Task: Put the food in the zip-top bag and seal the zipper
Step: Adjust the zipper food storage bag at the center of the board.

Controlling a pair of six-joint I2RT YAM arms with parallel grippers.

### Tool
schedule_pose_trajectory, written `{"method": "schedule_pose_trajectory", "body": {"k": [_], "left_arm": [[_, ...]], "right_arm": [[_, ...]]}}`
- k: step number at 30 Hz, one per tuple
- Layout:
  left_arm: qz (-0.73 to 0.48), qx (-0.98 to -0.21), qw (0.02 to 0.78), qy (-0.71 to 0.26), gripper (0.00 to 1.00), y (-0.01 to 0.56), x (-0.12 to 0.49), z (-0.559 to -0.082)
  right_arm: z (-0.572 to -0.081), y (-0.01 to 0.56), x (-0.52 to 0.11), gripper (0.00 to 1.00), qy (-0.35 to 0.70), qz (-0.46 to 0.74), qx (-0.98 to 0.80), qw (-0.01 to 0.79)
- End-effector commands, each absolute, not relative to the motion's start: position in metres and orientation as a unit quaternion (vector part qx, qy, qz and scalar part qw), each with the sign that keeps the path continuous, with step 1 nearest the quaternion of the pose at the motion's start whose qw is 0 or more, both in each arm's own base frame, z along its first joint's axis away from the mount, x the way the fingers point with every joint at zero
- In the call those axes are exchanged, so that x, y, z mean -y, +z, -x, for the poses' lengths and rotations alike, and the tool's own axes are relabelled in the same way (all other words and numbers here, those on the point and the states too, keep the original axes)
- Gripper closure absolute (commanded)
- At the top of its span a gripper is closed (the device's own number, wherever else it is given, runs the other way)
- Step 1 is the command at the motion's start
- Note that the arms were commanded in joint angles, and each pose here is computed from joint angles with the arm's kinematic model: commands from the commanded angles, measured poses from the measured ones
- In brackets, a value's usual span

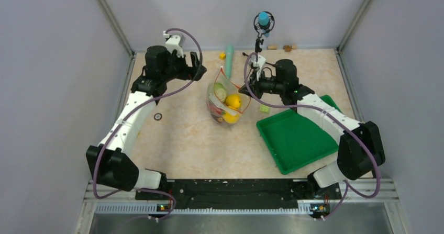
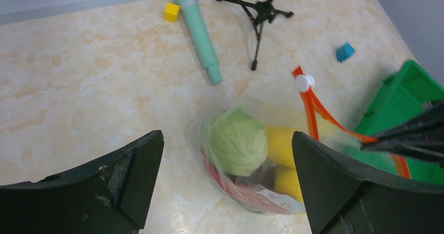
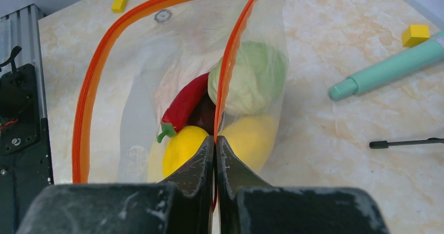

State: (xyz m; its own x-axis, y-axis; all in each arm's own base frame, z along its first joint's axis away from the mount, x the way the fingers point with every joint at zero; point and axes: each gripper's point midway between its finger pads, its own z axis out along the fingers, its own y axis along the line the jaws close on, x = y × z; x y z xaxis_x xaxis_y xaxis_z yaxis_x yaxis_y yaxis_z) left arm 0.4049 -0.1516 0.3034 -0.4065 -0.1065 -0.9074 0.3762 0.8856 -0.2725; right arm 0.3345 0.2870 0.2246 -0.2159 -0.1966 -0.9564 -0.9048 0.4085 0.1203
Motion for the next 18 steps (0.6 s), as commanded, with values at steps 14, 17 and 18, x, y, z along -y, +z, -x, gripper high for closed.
{"method": "schedule_pose_trajectory", "body": {"k": [14,17,18], "left_arm": [[-0.321,-0.745,0.425,-0.401,0.05,0.234,0.174,-0.4],[-0.327,-0.744,0.398,-0.426,0.03,0.23,0.189,-0.395],[-0.33,-0.743,0.393,-0.43,0.03,0.228,0.194,-0.392]], "right_arm": [[-0.366,0.25,-0.297,1.0,0.365,0.431,-0.663,0.491],[-0.368,0.25,-0.299,1.0,0.364,0.436,-0.66,0.492],[-0.371,0.25,-0.299,1.0,0.361,0.437,-0.659,0.494]]}}
